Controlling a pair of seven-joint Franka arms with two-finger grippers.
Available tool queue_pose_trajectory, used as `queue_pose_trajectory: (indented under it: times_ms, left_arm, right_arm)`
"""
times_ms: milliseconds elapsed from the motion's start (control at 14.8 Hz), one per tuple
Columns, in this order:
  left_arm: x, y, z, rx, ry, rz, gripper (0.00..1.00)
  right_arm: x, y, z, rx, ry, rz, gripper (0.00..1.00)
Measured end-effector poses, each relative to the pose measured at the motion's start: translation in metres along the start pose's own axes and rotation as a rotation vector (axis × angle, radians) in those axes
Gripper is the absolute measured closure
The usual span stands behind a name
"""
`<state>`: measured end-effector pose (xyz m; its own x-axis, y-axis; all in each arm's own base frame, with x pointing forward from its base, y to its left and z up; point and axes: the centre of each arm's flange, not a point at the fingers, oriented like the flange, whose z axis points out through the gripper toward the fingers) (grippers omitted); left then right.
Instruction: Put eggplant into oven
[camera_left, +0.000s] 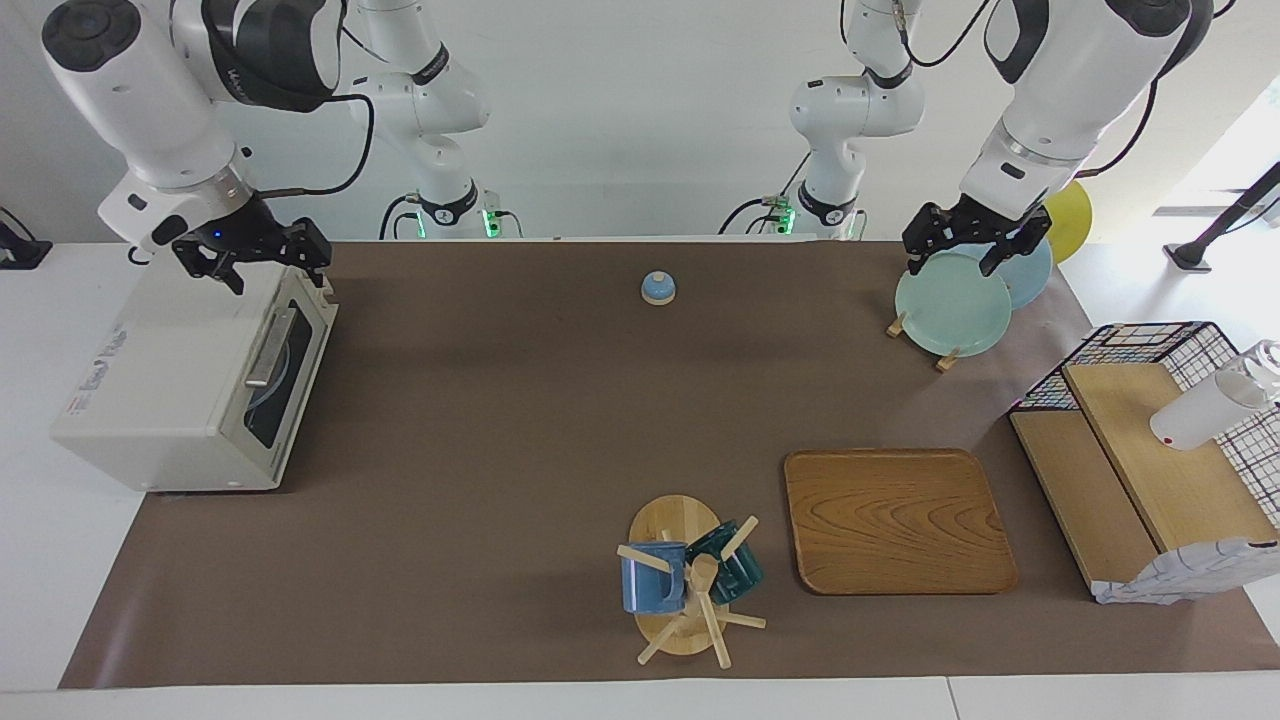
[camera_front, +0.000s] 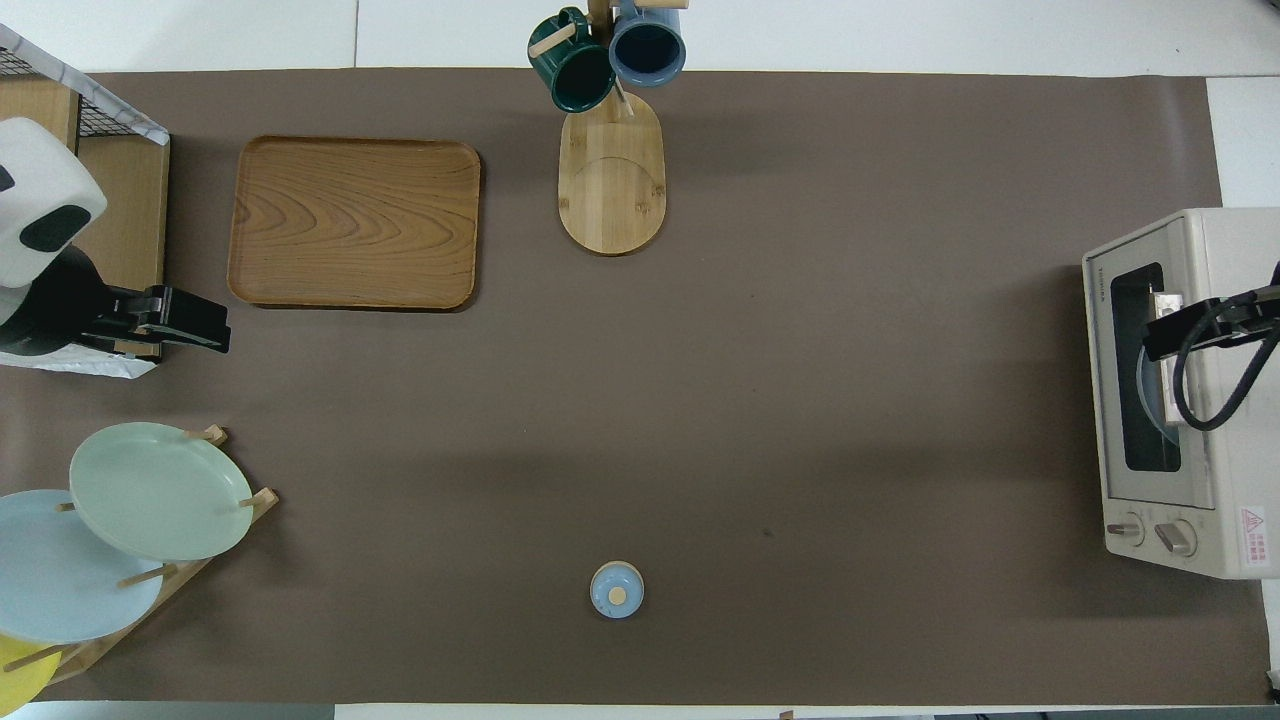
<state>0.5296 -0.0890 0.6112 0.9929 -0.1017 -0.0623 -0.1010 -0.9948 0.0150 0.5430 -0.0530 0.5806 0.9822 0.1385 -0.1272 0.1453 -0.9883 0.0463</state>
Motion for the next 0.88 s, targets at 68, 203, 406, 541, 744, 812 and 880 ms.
queue_pose_trajectory:
  times_ms: [68, 203, 406, 541, 744, 812, 880]
  left_arm:
    - [0.0, 0.0, 0.0, 0.0, 0.0, 0.0, 0.0]
    - [0.0, 0.0, 0.0, 0.0, 0.0, 0.0, 0.0]
    - [0.0, 0.0, 0.0, 0.0, 0.0, 0.0, 0.0]
    - [0.0, 0.0, 0.0, 0.0, 0.0, 0.0, 0.0]
    - [0.0, 0.0, 0.0, 0.0, 0.0, 0.0, 0.0]
    - [0.0, 0.0, 0.0, 0.0, 0.0, 0.0, 0.0]
    - [0.0, 0.0, 0.0, 0.0, 0.0, 0.0, 0.0]
  right_arm:
    - [0.0002, -0.001, -0.0001, 0.0, 0.0, -0.002, 0.0]
    - [0.0002, -0.0009, -0.0002, 0.0, 0.0, -0.002, 0.0]
    - [0.0, -0.0006, -0.0014, -0.001, 0.003, -0.001, 0.0]
    - [-0.0004, 0.0007, -0.0019, -0.001, 0.004, 0.001, 0.0]
    - [-0.0012, 0.0037, -0.002, 0.0, 0.004, 0.007, 0.0]
    - [-0.0012, 0.0038, -0.002, 0.0, 0.004, 0.007, 0.0]
    - [-0.0012, 0.0038, -0.0021, 0.0, 0.005, 0.007, 0.0]
